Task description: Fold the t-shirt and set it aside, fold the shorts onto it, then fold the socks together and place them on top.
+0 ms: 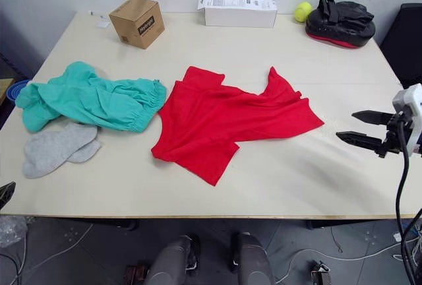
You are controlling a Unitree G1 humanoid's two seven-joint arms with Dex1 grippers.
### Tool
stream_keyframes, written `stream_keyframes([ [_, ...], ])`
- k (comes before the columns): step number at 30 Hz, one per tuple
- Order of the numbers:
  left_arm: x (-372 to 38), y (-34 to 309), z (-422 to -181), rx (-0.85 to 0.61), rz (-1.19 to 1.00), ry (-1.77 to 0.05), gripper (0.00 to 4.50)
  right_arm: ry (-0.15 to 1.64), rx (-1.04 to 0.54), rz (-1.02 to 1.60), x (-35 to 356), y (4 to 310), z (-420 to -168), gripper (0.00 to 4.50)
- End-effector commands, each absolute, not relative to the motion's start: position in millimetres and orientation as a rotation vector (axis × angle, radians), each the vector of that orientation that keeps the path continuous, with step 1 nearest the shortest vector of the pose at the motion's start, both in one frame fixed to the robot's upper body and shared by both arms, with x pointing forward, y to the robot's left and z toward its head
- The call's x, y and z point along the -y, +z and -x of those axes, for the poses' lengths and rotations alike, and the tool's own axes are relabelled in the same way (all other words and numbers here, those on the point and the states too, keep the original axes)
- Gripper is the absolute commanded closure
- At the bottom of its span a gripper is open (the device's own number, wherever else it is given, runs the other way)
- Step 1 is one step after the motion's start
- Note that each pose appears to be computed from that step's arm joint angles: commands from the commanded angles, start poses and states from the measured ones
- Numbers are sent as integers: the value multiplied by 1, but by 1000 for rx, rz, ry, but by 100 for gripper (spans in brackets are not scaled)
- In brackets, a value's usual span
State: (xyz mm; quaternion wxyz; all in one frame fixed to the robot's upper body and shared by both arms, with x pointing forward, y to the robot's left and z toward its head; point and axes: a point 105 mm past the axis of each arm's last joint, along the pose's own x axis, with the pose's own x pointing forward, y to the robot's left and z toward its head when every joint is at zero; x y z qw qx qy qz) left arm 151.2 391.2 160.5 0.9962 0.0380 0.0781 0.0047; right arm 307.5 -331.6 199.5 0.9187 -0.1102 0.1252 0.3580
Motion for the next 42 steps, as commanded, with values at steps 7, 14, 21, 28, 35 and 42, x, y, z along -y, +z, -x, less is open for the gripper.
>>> stream_keyframes([
  [7,-399,170,-145,-134,-118,47,0,746,-200,256,321,211,-312,6],
  [14,-396,165,-142,-151,-125,35,0,746,-202,266,320,212,-314,6],
  [21,-398,163,-142,-161,-135,37,0,737,-195,275,320,215,-314,6],
  [28,-380,168,-161,-156,-164,-67,0,752,-170,329,311,217,-316,6],
  [35,-280,171,-198,-248,-316,-607,0,902,-188,525,277,213,-313,6],
  [42,-184,171,-228,-243,-483,-1126,0,1018,-227,702,260,198,-315,6],
])
